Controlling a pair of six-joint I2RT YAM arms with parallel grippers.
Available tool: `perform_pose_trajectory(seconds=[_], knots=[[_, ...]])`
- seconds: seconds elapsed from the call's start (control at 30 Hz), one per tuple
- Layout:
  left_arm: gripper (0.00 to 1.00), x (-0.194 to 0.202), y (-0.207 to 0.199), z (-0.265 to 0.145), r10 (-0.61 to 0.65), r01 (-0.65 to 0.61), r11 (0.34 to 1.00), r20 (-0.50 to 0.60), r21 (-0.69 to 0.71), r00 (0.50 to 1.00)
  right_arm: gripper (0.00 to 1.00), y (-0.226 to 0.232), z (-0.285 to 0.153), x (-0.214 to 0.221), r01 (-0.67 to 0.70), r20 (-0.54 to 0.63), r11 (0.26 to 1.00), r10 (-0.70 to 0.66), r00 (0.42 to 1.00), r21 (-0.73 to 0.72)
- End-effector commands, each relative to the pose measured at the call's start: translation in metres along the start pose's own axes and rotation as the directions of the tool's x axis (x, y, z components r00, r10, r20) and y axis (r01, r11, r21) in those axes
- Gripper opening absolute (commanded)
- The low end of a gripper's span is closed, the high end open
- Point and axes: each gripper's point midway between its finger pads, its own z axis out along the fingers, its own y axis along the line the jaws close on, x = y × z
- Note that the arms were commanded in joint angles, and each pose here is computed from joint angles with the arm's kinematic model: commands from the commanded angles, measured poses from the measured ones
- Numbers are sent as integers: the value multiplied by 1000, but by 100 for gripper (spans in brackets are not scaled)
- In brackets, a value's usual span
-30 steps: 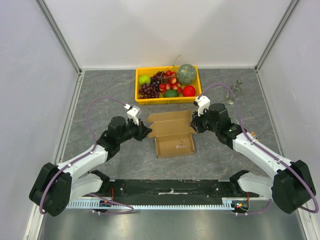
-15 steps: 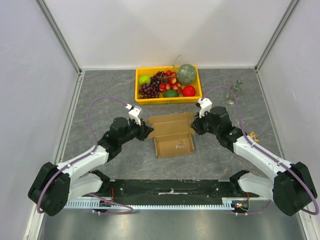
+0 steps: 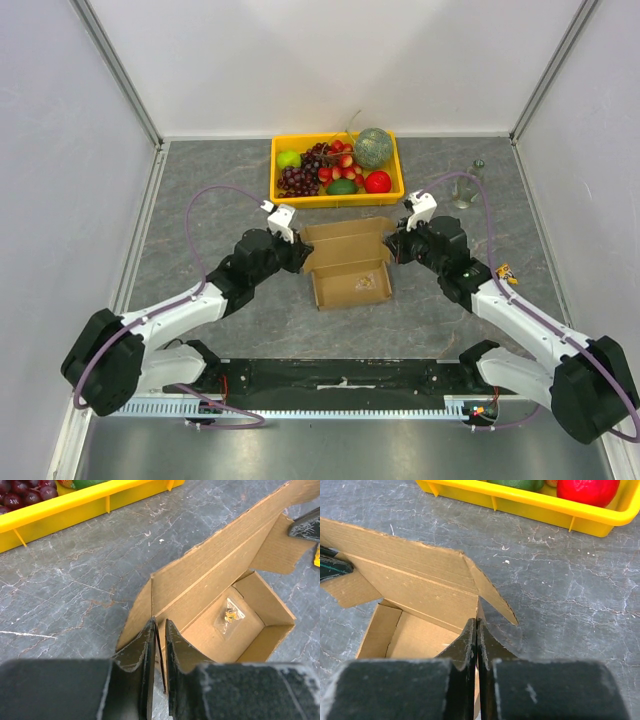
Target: Fold the paper box
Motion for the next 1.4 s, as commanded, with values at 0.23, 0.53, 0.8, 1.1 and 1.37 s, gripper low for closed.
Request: perform_pose_trajectory(seconds=[0.23,0.53,0.8,1.1,1.37], knots=[[18,-37,-6,14,14,-9,998,82,-55,997,1,17,2,-3,-8,77,1000,9,997,-13],[17,-31,-18,13,0,5,998,80,-66,997,1,23,-1,2,-13,125,999,8,992,38],[10,-36,-23,16,-12,21,996,100,-86,995,0,23,-4,-18,-20,197,994,-1,980,105],[5,-44,-18,22,-30,58,978,136,-203,990,0,23,3,-22,-65,219,976,18,976,209],[6,-42,-12,25,-55,98,949,151,-298,987,0,23,5,-26,-118,254,950,43,966,289]])
